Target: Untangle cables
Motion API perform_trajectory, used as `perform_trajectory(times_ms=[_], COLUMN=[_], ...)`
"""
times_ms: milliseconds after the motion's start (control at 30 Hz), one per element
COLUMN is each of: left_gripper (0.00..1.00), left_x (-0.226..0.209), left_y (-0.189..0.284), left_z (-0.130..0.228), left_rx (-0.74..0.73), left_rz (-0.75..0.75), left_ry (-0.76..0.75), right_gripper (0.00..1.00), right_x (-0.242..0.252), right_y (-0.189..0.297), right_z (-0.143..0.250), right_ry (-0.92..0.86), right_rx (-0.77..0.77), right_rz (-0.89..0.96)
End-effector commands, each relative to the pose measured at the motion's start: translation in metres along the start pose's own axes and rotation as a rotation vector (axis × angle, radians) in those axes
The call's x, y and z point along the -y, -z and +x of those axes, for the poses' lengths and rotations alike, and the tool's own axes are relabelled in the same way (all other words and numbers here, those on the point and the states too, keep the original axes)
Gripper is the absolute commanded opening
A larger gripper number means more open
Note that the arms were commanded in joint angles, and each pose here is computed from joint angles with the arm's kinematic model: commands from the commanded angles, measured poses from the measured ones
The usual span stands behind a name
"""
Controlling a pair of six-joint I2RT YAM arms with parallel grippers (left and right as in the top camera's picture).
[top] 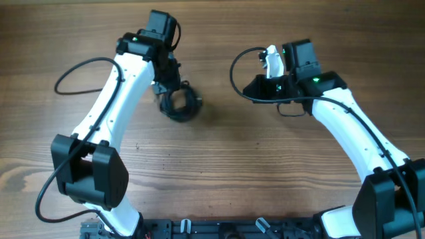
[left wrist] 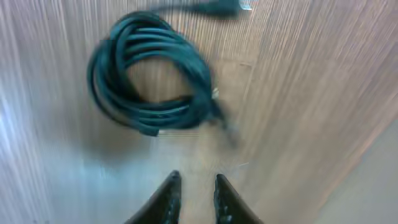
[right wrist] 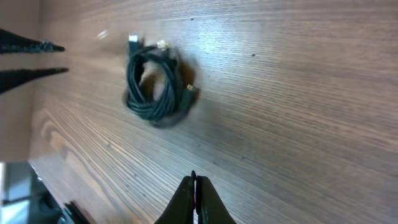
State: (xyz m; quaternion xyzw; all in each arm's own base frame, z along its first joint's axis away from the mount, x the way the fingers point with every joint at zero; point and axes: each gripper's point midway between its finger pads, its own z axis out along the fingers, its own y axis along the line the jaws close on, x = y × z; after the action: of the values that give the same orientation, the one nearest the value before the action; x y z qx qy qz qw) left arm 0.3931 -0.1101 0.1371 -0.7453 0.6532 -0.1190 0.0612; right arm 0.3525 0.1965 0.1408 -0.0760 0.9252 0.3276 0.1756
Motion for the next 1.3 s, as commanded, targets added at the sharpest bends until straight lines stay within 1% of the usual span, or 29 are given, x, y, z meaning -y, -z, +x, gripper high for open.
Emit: perform_trajectory(times_ms=[0,133,167,200,233,267,300,333,367,400,433,467,500,533,567,633,667,733,800,867,933,967,1067,1133,1167,1200,1267], left_gripper=[0.04,0.04,0.04,0.07,0.06,0.04,0.04,0.05,0.08,0.24,0.63,0.99,1.00,0.96,0.96,0.89,0.89,0.87,0.87,0.85,0.87,0.99,1.00,1.00,1.00,1.00,1.00], left_x=[-0.006,-0.007,-0.004,0.006,0.014,0.028,0.048,0.055,0.061,0.065,0.065,0.061,0.053,0.047,0.043,0.034,0.026,0.016,0.012,0.011,0.010,0.009,0.008,0.003,0.001,-0.002,-0.002], left_y=[0.001,0.001,0.001,0.000,0.001,0.001,-0.001,-0.002,-0.006,-0.011,-0.018,-0.025,-0.029,-0.035,-0.039,-0.045,-0.049,-0.056,-0.063,-0.071,-0.075,-0.077,-0.077,-0.077,-0.077,-0.077,-0.078], left_z=[0.001,0.006,0.003,0.000,0.000,0.001,0.008,0.012,0.015,0.017,0.017,0.015,0.012,0.013,0.017,0.023,0.023,0.018,0.013,0.007,0.003,0.002,-0.001,-0.002,0.000,0.004,0.005], left_rx=[0.048,0.046,0.060,0.096,0.116,0.147,0.178,0.195,0.210,0.227,0.236,0.234,0.218,0.196,0.168,0.103,0.069,0.043,0.031,0.027,0.026,0.026,0.020,-0.012,-0.035,-0.069,-0.077], left_rz=[-0.006,-0.003,0.004,0.042,0.069,0.117,0.178,0.200,0.210,0.209,0.191,0.159,0.119,0.096,0.089,0.076,0.052,0.002,-0.022,-0.034,-0.040,-0.041,-0.052,-0.059,-0.047,-0.028,-0.021], left_ry=[-0.343,-0.368,-0.398,-0.500,-0.570,-0.705,-0.947,-1.079,-1.176,-1.293,-1.385,-1.441,-1.486,-1.560,-1.646,-1.785,-1.856,-1.926,-1.953,-1.992,-2.025,-2.022,-2.011,-2.008,-2.018,-2.066,-2.107], right_gripper=[0.04,0.04,0.04,0.05,0.05,0.09,0.24,0.29,0.34,0.40,0.44,0.46,0.46,0.47,0.47,0.48,0.48,0.48,0.49,0.49,0.49,0.50,0.50,0.51,0.51,0.51,0.51], right_x=[-0.014,-0.014,-0.011,-0.005,-0.003,-0.002,-0.001,-0.001,0.000,0.004,0.006,0.007,0.007,0.007,0.007,0.007,0.007,0.007,0.007,0.007,0.007,0.007,0.007,0.007,0.008,0.007,0.008], right_y=[0.004,0.004,0.004,0.004,0.004,0.004,0.004,0.004,0.004,0.004,0.004,0.004,0.004,0.004,0.004,0.004,0.004,0.004,0.004,0.004,0.004,0.004,0.004,0.004,0.004,0.004,0.004], right_z=[0.001,0.000,-0.001,-0.002,-0.003,-0.003,-0.003,-0.004,-0.004,-0.005,-0.005,-0.006,-0.006,-0.006,-0.006,-0.006,-0.005,-0.005,-0.005,-0.005,-0.004,-0.004,-0.003,-0.003,-0.003,-0.003,-0.003], right_ry=[0.109,0.108,0.094,0.063,0.054,0.055,0.056,0.056,0.056,0.055,0.054,0.055,0.056,0.056,0.056,0.055,0.055,0.054,0.055,0.053,0.051,0.050,0.050,0.050,0.050,0.050,0.050], right_rx=[-0.002,0.001,0.004,0.012,0.015,0.018,0.018,0.019,0.021,0.026,0.030,0.031,0.032,0.032,0.032,0.031,0.030,0.028,0.029,0.028,0.024,0.023,0.023,0.022,0.022,0.022,0.022], right_rz=[-0.038,-0.036,-0.021,0.014,0.026,0.032,0.035,0.039,0.045,0.067,0.080,0.082,0.082,0.082,0.082,0.083,0.083,0.083,0.083,0.083,0.084,0.085,0.085,0.084,0.085,0.084,0.085])
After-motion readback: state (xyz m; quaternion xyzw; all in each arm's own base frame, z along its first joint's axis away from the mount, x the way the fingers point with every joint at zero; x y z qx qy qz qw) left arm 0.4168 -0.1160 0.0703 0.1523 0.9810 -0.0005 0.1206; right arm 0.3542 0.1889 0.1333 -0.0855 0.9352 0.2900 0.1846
